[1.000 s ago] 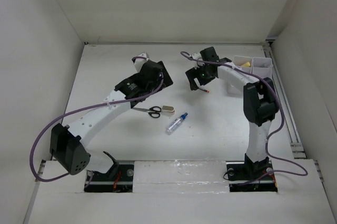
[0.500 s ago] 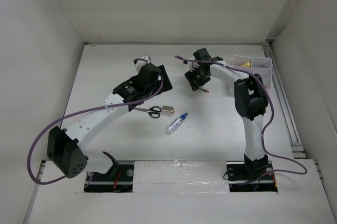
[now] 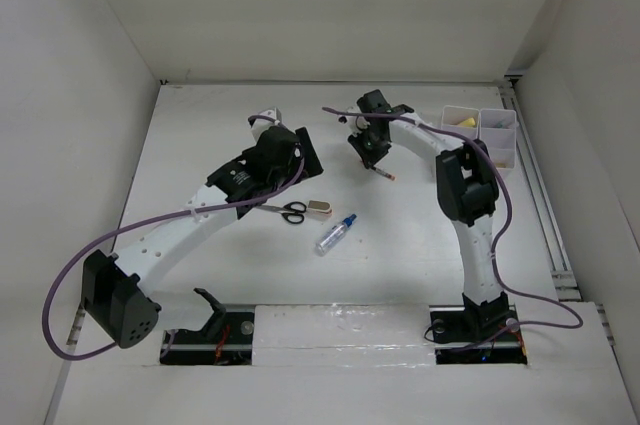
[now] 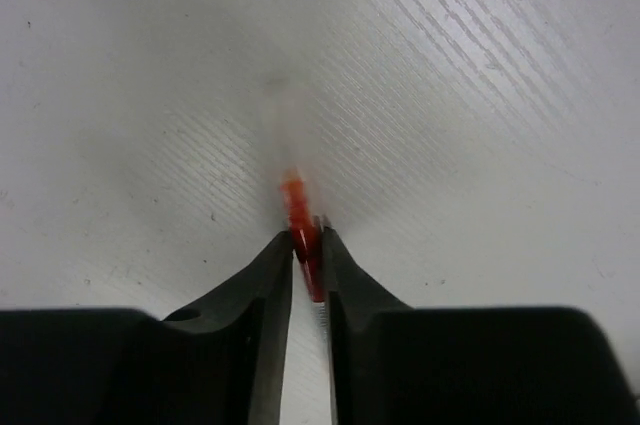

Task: Sort the stationery into containers
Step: Pick up the pen from the center of the board, then place the pen in the storage box.

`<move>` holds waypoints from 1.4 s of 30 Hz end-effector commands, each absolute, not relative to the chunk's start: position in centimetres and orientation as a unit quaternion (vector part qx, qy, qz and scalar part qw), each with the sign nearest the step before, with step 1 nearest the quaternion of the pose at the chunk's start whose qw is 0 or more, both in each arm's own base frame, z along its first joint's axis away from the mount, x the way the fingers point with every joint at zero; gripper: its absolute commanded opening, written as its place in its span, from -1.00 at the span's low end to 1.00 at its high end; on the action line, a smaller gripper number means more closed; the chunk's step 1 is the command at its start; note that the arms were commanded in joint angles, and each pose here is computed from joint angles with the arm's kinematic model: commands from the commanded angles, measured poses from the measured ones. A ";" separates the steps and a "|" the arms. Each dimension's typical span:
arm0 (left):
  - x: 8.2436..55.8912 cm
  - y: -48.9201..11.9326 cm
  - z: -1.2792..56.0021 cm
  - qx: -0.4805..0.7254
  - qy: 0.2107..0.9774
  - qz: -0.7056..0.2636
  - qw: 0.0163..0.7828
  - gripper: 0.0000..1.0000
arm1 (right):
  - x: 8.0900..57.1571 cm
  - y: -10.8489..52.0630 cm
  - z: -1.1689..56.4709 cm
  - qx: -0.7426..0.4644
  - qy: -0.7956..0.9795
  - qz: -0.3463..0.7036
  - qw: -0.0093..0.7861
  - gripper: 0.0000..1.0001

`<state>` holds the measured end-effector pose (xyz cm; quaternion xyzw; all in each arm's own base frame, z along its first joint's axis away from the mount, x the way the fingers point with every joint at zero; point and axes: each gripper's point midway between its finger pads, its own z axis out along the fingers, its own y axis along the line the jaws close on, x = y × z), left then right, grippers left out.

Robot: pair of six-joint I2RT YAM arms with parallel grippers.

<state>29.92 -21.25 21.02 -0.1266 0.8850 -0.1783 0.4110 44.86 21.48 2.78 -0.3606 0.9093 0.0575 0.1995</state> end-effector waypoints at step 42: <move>25.7 -21.8 20.9 -0.050 0.875 -0.240 0.418 1.00 | 47.9 -11.2 34.1 0.267 0.545 0.117 0.786 -1.00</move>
